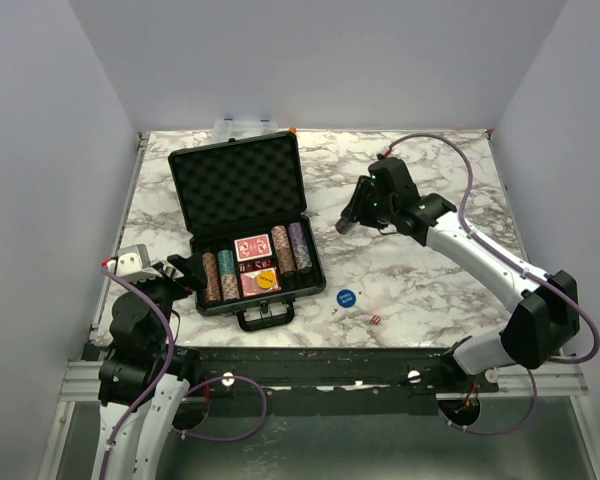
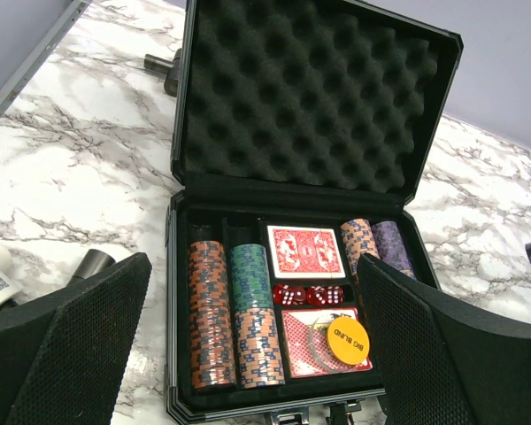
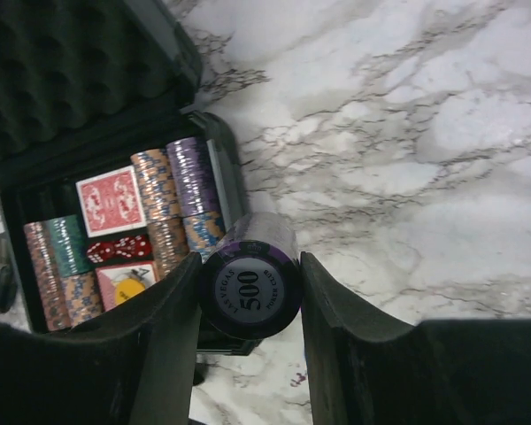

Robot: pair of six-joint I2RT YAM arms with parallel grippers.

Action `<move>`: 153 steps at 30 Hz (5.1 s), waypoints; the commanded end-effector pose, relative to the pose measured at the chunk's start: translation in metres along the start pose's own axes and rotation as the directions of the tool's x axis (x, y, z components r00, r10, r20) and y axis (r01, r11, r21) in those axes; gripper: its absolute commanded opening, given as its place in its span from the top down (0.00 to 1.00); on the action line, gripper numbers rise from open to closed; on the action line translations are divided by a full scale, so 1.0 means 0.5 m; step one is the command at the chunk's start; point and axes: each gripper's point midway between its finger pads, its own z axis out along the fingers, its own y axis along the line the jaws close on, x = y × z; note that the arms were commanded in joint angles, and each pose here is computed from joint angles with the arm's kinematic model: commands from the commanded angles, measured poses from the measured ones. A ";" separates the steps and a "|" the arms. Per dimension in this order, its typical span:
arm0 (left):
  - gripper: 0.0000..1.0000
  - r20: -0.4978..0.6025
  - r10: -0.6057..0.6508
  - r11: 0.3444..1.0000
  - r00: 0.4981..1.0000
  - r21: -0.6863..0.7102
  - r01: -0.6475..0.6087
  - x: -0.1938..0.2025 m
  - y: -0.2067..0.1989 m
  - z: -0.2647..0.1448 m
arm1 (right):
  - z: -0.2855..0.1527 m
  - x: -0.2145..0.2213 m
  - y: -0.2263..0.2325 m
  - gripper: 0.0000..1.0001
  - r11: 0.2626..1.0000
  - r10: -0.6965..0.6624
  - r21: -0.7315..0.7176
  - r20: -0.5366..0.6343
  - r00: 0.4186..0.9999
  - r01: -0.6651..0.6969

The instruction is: Pack up texas hold em set

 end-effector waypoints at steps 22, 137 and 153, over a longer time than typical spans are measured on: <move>0.01 -0.013 0.017 0.999 1.000 0.029 -0.017 0.007 -0.010 0.006 | 0.078 0.090 0.380 0.99 0.908 -0.042 -0.419 -0.064 0.997 0.011; 0.01 -0.018 0.023 0.999 1.000 0.028 -0.023 0.010 -0.009 0.008 | 0.187 0.366 0.336 0.55 0.949 -0.127 -0.315 -0.351 0.928 0.010; 0.01 -0.035 0.027 0.999 0.999 0.029 -0.026 0.016 -0.011 0.013 | 0.132 0.312 0.358 0.18 0.934 -0.204 -0.338 -0.245 0.948 0.114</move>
